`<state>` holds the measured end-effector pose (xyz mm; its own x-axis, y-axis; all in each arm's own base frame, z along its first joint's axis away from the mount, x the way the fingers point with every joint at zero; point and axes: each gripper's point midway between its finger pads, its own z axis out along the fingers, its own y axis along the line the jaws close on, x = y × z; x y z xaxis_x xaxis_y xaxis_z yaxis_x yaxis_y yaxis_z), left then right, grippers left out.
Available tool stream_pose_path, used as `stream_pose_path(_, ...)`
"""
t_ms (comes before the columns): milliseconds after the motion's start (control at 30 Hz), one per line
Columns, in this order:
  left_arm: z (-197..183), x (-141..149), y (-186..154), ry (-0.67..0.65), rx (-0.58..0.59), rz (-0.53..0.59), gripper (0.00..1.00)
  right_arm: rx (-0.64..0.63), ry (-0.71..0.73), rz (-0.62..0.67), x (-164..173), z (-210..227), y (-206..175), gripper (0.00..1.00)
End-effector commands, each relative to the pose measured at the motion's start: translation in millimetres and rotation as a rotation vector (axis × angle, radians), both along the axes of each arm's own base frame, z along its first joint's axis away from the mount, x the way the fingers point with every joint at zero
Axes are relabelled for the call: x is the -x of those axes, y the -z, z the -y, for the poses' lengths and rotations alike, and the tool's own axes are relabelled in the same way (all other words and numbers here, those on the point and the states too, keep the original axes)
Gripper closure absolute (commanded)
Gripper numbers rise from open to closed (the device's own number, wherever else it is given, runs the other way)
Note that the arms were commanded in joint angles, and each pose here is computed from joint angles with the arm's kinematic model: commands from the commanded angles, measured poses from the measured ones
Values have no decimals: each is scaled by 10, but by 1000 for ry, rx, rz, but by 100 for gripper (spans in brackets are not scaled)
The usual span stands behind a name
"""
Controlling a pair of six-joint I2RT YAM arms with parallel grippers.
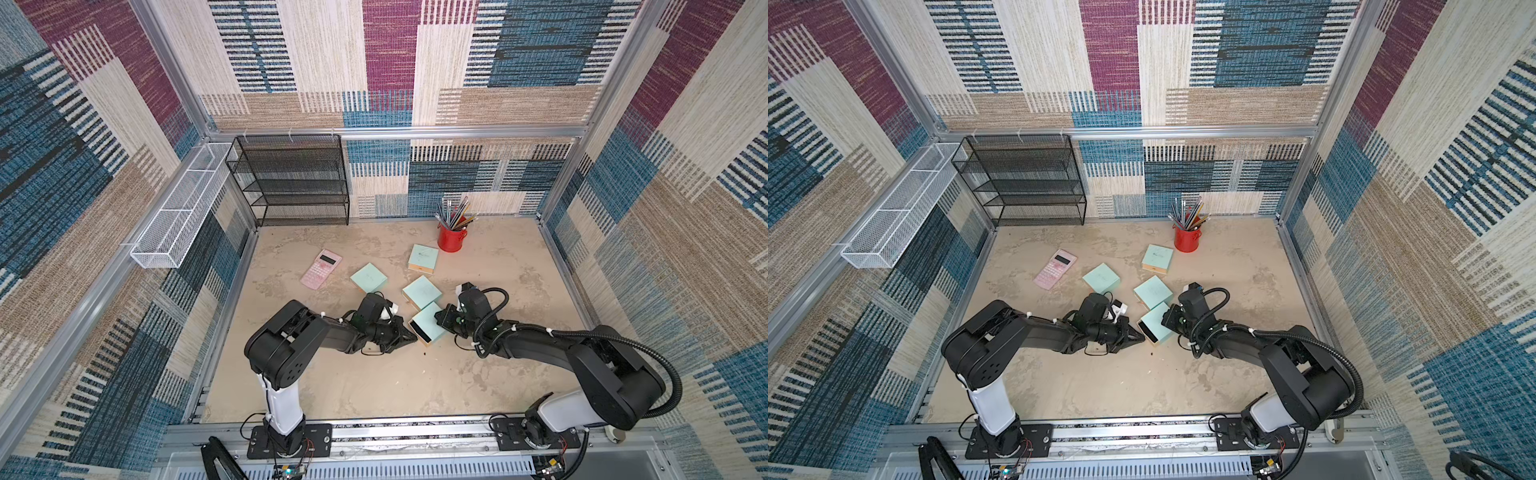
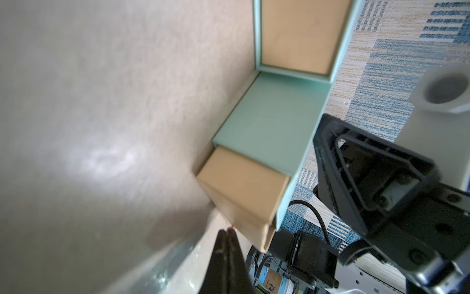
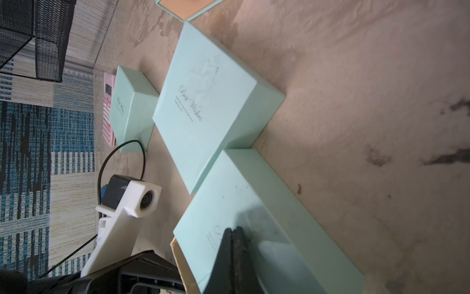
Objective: Take out the earrings from the drawer-style jewelry box
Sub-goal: Open the drawer in the jewelry box.
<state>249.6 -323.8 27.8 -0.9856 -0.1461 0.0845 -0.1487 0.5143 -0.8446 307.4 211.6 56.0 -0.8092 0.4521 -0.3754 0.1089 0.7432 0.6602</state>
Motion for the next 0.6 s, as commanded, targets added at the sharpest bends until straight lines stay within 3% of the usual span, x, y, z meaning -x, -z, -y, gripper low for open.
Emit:
stream_pose_path(0, -170, 136, 199, -21, -88, -70, 100, 38, 3, -25, 30, 57, 63, 100)
stream_pose_path(133, -220, 204, 188, -19, -92, -73, 100, 33, -12, -3, 5, 29, -8, 98)
stream_pose_path(300, -239, 239, 176, -11, -94, -71, 100, 8, -67, 33, -22, -75, -136, 85)
stream_pose_path(400, -224, 219, 173, -11, -91, -69, 100, -13, -111, 91, -42, -147, -310, 64)
stream_pose_path(467, -209, 203, 166, -10, -88, -67, 100, 32, -115, 129, -66, -128, -406, 45)
stream_pose_path(567, -193, 187, 151, -8, -83, -63, 100, 118, -113, 166, -57, -75, -491, 28)
